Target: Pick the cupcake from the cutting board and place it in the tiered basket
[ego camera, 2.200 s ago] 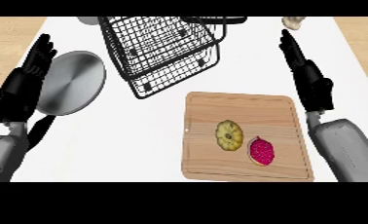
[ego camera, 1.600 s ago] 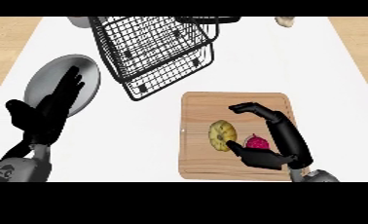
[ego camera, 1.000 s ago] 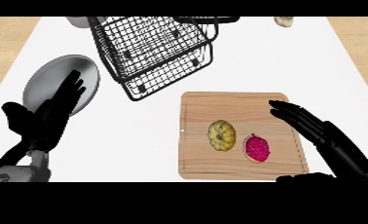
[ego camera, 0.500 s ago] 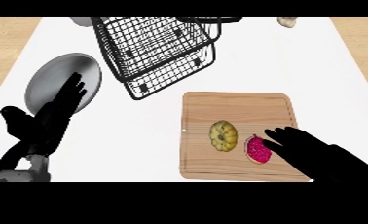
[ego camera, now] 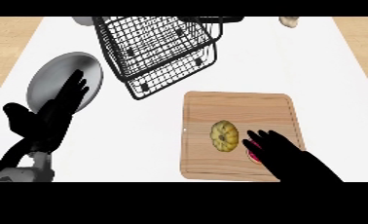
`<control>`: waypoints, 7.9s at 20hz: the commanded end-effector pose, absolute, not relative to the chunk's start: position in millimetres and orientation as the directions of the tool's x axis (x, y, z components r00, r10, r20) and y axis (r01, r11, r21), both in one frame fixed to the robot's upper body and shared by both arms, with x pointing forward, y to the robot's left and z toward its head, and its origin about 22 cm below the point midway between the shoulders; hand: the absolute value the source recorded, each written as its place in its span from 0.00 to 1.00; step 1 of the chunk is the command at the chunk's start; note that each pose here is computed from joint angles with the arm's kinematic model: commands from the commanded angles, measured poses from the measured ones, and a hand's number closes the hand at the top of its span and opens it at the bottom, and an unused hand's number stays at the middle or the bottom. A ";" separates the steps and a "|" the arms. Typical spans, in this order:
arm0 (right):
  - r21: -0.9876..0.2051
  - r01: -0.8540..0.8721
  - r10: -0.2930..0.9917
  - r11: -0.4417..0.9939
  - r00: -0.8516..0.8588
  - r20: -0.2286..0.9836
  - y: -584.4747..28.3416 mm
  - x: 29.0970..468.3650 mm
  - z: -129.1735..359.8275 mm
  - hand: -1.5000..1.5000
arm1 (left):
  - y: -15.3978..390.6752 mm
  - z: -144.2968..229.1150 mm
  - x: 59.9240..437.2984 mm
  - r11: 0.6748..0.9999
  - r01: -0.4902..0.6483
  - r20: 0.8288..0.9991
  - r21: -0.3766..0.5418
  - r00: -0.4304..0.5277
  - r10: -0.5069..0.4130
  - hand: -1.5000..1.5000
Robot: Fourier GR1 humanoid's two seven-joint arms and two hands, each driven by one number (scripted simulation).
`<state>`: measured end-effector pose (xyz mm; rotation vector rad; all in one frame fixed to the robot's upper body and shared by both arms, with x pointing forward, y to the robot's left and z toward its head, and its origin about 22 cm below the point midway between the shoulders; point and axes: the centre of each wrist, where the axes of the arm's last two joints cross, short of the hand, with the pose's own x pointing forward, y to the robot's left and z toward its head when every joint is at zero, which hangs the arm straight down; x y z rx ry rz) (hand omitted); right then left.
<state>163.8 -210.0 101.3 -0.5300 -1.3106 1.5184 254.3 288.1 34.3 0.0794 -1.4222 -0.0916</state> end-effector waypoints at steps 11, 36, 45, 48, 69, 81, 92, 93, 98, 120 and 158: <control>-0.939 -0.340 0.923 0.059 -0.339 0.180 -200.1 186.7 2.1 0.00 | 299.4 26.0 253.9 0.994 0.015 0.985 0.109 0.131 -0.110 0.50; -0.934 -0.348 0.963 -0.078 -0.269 0.020 -199.2 195.4 -22.3 1.00 | 288.5 23.6 257.0 0.994 0.005 0.984 0.109 0.142 -0.109 0.50; -0.968 -0.107 0.761 0.225 0.640 0.106 -164.7 178.1 -19.2 1.00 | 309.7 22.4 242.4 0.992 -0.051 0.978 0.113 0.182 -0.102 0.50; -0.972 0.140 0.733 0.190 0.638 0.235 -131.8 176.4 16.7 1.00 | 306.9 21.6 242.3 0.993 -0.033 0.977 0.115 0.186 -0.107 0.50; -0.773 0.573 0.795 0.272 0.318 0.516 -41.3 191.5 152.7 1.00 | 278.4 35.9 261.6 0.990 0.076 0.983 0.120 0.134 -0.129 0.50; -0.780 0.563 0.764 0.273 0.365 0.532 -21.8 281.5 191.8 1.00 | 261.4 41.0 271.6 0.982 0.141 0.985 0.124 0.105 -0.139 0.50; -0.814 0.498 0.706 0.297 0.459 0.539 -17.4 351.9 201.2 1.00 | 258.4 40.9 279.2 0.985 0.139 0.986 0.106 0.116 -0.123 0.50; -0.814 0.499 0.702 0.297 0.464 0.540 -12.8 351.3 203.1 1.00 | 256.7 44.9 284.1 0.984 0.142 0.987 0.107 0.104 -0.122 0.50; -0.825 0.498 0.715 0.266 0.473 0.516 -11.8 378.1 202.4 1.00 | 256.6 39.0 281.7 0.986 0.138 0.986 0.099 0.121 -0.116 0.50; -0.683 0.679 0.690 0.269 0.359 0.629 -16.7 421.5 188.7 0.00 | 260.5 45.1 283.3 0.983 0.139 0.986 0.123 0.093 -0.137 0.50; -0.069 0.958 0.383 0.278 -0.044 0.923 -110.9 294.6 208.5 0.00 | 299.6 26.1 248.7 0.992 -0.029 0.978 0.122 0.173 -0.115 0.50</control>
